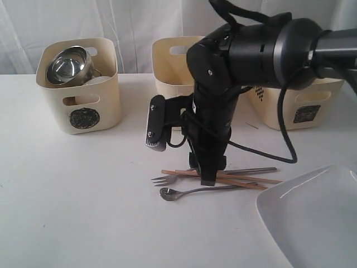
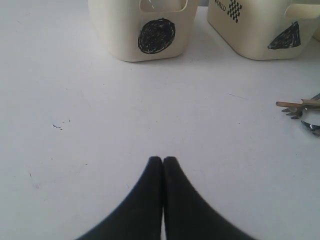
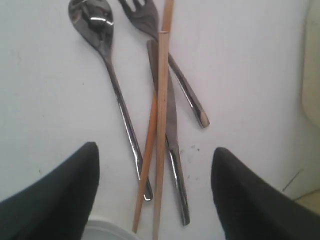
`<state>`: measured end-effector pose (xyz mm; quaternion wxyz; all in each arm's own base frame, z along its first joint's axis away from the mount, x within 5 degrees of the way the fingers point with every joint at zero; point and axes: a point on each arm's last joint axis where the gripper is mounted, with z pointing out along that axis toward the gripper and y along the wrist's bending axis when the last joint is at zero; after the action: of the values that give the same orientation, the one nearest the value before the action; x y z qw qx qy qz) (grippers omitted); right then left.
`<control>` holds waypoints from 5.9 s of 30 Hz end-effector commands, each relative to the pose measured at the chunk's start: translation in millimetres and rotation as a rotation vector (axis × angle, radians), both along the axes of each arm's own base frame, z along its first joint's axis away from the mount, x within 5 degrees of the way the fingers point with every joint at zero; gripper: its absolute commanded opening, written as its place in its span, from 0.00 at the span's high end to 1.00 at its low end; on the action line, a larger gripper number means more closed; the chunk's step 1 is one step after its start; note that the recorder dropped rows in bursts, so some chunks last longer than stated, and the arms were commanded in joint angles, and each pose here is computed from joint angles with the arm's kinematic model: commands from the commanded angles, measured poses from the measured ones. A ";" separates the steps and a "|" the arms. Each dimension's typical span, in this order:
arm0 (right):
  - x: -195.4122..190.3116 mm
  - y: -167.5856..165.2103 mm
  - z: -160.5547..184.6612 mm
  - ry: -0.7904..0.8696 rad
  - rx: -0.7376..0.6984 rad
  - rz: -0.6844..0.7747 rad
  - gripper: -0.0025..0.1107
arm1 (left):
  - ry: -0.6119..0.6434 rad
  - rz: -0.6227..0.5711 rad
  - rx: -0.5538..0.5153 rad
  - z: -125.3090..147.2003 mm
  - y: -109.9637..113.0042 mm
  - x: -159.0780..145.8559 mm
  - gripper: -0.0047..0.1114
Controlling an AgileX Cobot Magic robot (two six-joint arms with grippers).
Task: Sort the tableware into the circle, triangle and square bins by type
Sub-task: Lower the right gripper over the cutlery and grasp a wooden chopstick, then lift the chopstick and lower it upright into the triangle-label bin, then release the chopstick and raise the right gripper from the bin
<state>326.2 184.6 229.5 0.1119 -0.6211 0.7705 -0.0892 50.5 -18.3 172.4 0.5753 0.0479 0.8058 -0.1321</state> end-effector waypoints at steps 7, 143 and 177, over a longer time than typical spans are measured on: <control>4.4 0.8 -21.1 0.064 -0.067 0.124 0.41 | 0.004 0.003 -0.006 -1.6 0.0 -0.2 0.96; 97.6 -59.9 75.5 -0.905 1.285 -0.646 0.98 | 0.004 0.003 -0.006 -1.6 0.0 -0.2 0.96; 14.2 -82.7 76.1 -0.668 0.912 -0.630 0.70 | 0.004 0.003 -0.006 -1.6 0.0 -0.2 0.96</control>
<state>350.2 108.3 306.5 0.5921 -0.1690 0.7861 0.0540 50.4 -18.3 172.2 0.5744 0.0481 0.8064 -0.1321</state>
